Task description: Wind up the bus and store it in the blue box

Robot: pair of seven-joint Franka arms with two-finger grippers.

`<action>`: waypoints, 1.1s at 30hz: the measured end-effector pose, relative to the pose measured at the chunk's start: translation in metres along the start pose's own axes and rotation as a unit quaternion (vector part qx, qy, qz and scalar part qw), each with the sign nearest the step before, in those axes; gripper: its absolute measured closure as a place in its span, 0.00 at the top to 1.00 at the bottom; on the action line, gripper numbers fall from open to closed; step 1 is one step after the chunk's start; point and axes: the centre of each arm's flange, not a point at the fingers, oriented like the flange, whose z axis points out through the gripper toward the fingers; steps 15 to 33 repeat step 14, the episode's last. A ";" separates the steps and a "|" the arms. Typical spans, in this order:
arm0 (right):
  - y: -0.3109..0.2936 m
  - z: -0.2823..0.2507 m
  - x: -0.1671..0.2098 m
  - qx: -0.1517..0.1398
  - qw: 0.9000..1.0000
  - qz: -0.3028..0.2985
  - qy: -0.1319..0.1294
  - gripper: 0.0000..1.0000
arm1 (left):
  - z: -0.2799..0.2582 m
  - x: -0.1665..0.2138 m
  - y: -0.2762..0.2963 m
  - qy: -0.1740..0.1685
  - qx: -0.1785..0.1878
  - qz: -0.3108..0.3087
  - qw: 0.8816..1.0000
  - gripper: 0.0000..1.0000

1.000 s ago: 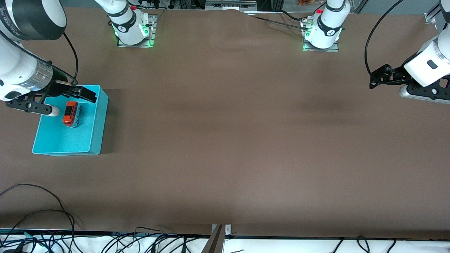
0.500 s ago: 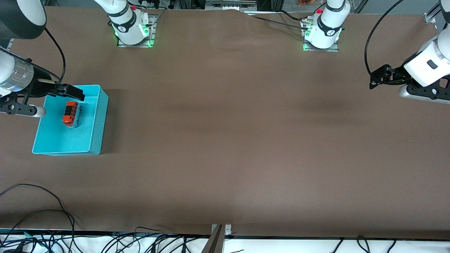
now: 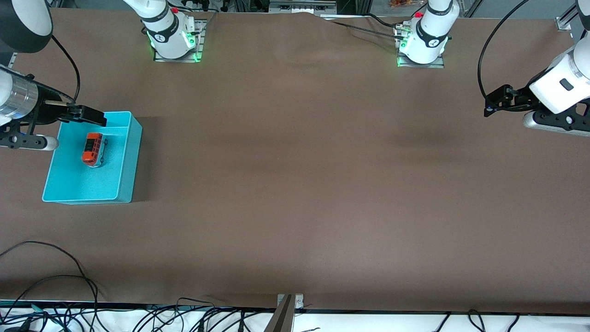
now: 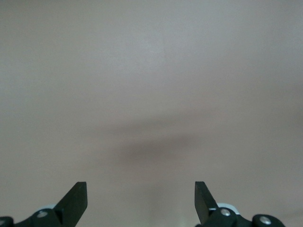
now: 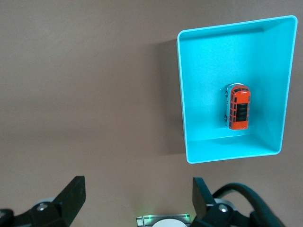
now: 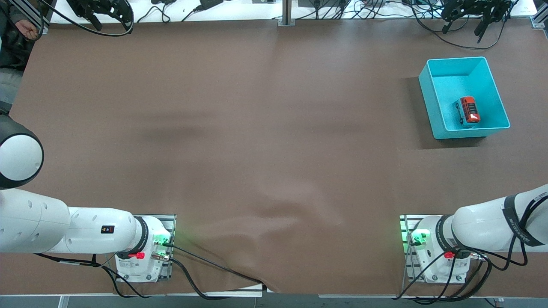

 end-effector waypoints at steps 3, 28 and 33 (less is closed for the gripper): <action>0.006 0.000 0.001 0.000 1.000 -0.006 0.000 1.00 | 0.000 0.000 0.000 0.000 0.000 0.000 1.000 1.00; 0.010 0.001 -0.001 0.000 1.000 -0.028 -0.009 1.00 | 0.000 0.000 0.000 0.000 0.000 0.000 1.000 1.00; 0.010 0.001 -0.001 0.000 1.000 -0.028 -0.009 1.00 | 0.000 0.000 0.000 0.000 0.000 0.000 1.000 1.00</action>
